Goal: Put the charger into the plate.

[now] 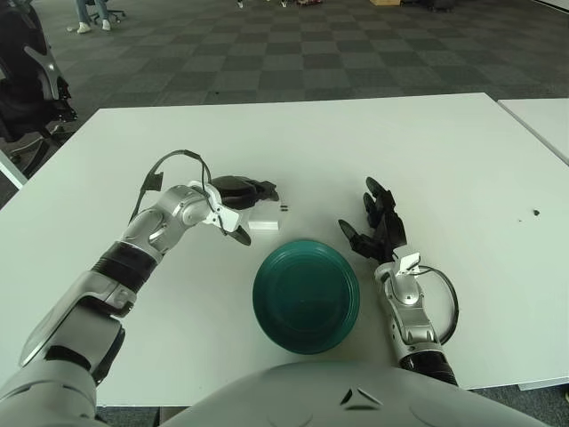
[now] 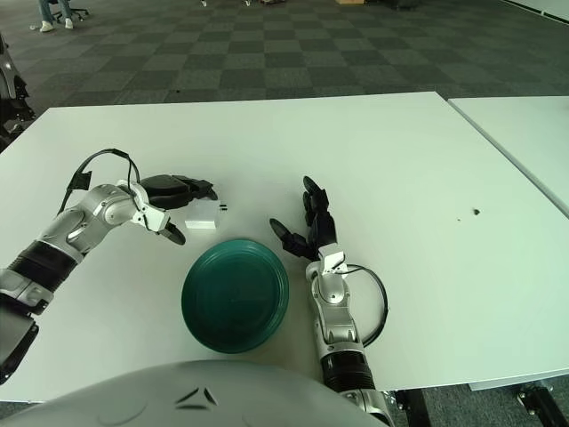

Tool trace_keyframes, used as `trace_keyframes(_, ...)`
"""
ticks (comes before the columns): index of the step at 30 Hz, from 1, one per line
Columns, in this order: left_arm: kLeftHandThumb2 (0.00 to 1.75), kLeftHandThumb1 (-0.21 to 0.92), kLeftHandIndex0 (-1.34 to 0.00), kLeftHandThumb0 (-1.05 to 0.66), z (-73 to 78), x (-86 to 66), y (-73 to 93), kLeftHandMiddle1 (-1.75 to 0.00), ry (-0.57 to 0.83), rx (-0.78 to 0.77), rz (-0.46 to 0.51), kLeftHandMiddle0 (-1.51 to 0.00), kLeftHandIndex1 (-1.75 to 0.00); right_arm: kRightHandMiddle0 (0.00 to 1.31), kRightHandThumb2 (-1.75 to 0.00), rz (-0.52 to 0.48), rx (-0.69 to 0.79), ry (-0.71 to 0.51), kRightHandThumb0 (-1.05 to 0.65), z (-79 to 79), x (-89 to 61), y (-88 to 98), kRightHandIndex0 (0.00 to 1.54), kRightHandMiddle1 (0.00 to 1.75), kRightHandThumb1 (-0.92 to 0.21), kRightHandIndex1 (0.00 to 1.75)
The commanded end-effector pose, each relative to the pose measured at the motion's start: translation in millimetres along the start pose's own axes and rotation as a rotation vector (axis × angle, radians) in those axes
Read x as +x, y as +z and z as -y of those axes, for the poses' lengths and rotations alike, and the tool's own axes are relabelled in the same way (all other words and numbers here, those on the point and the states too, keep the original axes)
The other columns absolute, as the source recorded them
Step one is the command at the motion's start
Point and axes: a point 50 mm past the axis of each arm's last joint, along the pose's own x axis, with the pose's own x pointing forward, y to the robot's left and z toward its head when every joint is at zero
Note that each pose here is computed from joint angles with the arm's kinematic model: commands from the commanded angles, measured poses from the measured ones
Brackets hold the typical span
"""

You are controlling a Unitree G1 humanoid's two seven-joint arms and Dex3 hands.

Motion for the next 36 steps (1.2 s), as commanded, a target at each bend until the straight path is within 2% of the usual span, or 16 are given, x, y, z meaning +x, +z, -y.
trace_keyframes(1, 0.34, 0.92, 0.00, -1.04, 11.6, 10.8, -1.4, 0.00, -0.071, -0.002, -0.016, -0.17, -0.72, 0.00, -0.58, -0.282, 0.029, -0.014, -0.78, -0.3, -31.8, -50.5, 0.20, 0.48, -0.48, 0.01)
trace_keyframes(14, 0.38, 0.92, 0.00, -1.05, 13.6, 21.6, -8.3, 0.00, -0.017, -0.051, -0.039, -0.16, -0.80, 0.00, -0.59, -0.278, 0.034, -0.001, -0.80, -2.8, -31.1, -50.7, 0.22, 0.49, -0.48, 0.02)
trace_keyframes(26, 0.42, 0.92, 0.00, -1.05, 20.1, 35.6, -13.4, 0.00, 0.012, -0.038, -0.100, -0.11, -0.70, 0.00, -0.59, -0.279, 0.041, -0.008, -0.77, -2.1, -29.3, -50.9, 0.23, 0.52, -0.50, 0.02)
trace_keyframes(36, 0.46, 0.92, 0.00, -1.05, 28.8, 45.9, -15.3, -0.02, 0.052, -0.014, -0.152, -0.16, -0.77, 0.00, -0.52, -0.288, 0.027, -0.004, -0.82, -2.4, -28.8, -51.7, 0.24, 0.50, -0.57, 0.01)
